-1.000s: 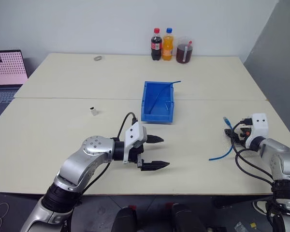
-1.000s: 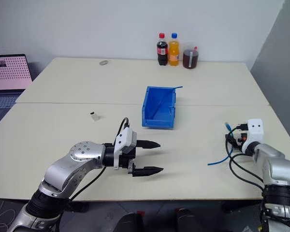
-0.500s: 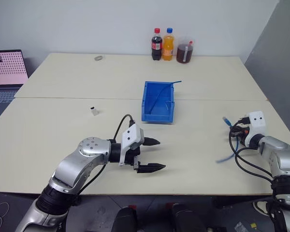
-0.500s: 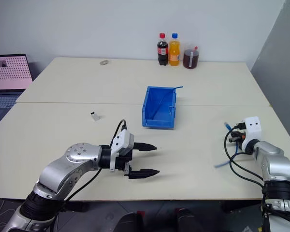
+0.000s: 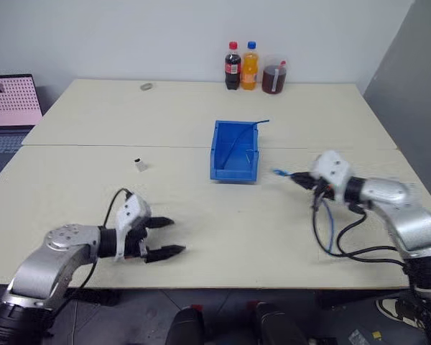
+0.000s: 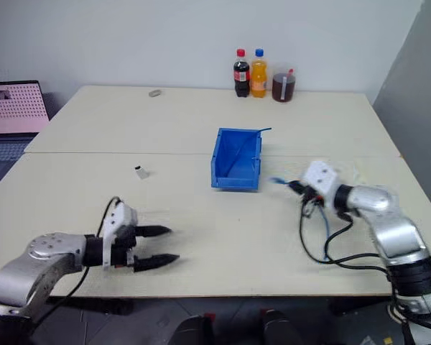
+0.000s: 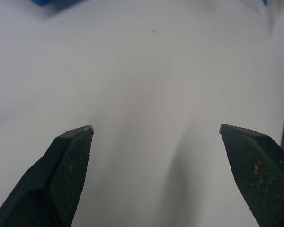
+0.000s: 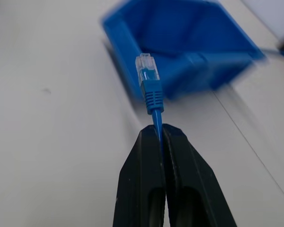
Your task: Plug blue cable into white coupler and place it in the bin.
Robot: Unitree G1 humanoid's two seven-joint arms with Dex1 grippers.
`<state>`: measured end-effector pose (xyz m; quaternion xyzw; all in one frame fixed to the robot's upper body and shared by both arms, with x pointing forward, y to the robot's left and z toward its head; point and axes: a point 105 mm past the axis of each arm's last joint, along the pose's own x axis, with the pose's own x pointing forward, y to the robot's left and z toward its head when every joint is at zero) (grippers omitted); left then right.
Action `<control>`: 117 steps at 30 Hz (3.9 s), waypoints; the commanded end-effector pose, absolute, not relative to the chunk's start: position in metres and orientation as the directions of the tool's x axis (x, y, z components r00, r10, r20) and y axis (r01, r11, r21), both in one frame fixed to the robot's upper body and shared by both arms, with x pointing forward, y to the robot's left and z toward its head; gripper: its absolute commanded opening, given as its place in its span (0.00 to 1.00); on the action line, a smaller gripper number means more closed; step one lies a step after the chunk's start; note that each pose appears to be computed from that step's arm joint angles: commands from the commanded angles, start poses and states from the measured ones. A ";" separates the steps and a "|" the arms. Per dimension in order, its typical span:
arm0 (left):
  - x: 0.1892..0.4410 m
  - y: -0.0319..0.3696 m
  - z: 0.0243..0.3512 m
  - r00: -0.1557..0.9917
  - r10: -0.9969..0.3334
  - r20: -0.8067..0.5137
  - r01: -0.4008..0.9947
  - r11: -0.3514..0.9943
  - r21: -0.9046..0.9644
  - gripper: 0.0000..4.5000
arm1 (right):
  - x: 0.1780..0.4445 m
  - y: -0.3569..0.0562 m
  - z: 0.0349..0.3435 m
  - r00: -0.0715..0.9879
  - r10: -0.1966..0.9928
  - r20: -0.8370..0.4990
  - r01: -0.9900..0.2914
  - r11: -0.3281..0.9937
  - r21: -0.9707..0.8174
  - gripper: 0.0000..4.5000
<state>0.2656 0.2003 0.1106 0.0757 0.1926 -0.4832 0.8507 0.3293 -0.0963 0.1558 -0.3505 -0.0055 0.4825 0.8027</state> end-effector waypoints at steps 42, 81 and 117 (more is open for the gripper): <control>0.312 0.172 0.063 0.450 -0.766 -0.458 0.892 0.408 0.194 0.92 | 0.279 -0.039 0.131 0.375 0.868 -0.325 -0.927 0.360 -0.108 0.88; 0.305 0.116 0.170 0.274 -0.962 -0.005 0.942 0.269 -0.202 0.05 | 0.244 -0.064 0.162 0.415 0.907 -0.078 -0.899 0.422 0.122 0.88; 0.275 0.092 0.205 0.168 -0.978 0.120 0.901 0.103 -0.421 0.05 | 0.262 -0.038 0.212 0.354 0.907 0.228 -0.893 0.255 0.372 0.33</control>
